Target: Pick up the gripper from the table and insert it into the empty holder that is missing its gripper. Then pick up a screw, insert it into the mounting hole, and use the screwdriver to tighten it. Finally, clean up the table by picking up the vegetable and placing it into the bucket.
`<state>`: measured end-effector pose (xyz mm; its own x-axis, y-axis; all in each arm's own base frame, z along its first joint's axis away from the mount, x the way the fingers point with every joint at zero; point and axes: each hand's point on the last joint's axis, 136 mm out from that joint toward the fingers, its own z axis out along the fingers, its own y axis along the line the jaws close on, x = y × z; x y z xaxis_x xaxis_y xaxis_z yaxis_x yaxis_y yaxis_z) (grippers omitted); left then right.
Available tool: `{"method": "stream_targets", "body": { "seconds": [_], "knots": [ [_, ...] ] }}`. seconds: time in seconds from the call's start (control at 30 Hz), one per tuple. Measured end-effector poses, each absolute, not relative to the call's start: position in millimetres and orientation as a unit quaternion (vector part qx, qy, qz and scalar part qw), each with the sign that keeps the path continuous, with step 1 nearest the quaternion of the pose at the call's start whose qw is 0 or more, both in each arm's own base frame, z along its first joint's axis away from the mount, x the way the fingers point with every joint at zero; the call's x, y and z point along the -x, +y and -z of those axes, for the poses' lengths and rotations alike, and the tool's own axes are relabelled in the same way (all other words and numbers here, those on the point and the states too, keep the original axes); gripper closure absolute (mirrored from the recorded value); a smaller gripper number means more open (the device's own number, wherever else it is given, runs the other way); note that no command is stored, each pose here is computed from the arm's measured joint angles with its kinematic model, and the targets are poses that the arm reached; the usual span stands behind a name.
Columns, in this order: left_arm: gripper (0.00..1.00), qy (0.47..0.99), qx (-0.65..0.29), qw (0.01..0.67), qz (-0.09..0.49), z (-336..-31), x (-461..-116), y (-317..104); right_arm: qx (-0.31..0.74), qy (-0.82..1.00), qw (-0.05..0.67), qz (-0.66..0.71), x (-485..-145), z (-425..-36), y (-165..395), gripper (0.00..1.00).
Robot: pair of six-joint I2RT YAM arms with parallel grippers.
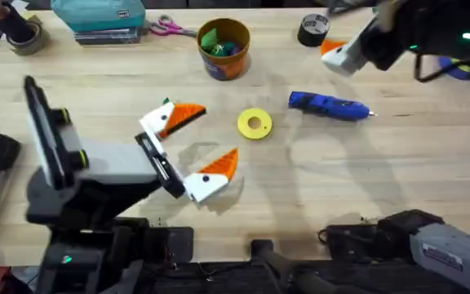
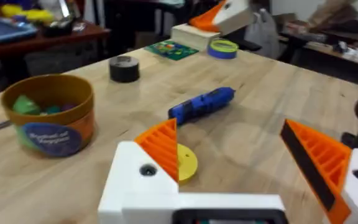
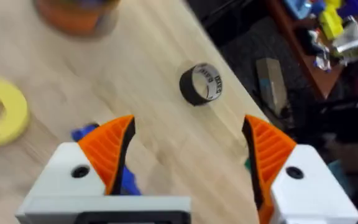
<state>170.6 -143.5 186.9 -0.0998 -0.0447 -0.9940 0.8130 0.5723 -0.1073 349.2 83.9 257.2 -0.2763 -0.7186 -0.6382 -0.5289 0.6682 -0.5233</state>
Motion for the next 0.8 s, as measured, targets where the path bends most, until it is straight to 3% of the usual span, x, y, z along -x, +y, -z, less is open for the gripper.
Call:
{"method": "stream_targets", "body": {
  "seconds": [0.27, 0.53, 0.8],
  "knots": [
    [0.016, 0.746, -0.242, 0.535, 0.313, -210.0, -188.9, -127.8, 0.230, 0.863, 0.450, 0.009, -293.9, -269.8, 71.1, 0.005],
    [0.015, 0.860, -0.197, 0.405, 0.239, -208.2, -211.5, -102.2, 0.170, 0.912, 0.374, -0.022, -241.8, -245.4, 58.9, 0.005],
    [0.015, 0.911, -0.169, 0.332, 0.177, -188.2, -234.6, -80.2, 0.151, 0.919, 0.364, -0.029, -222.2, -238.2, 54.1, 0.005]
  ]
}}
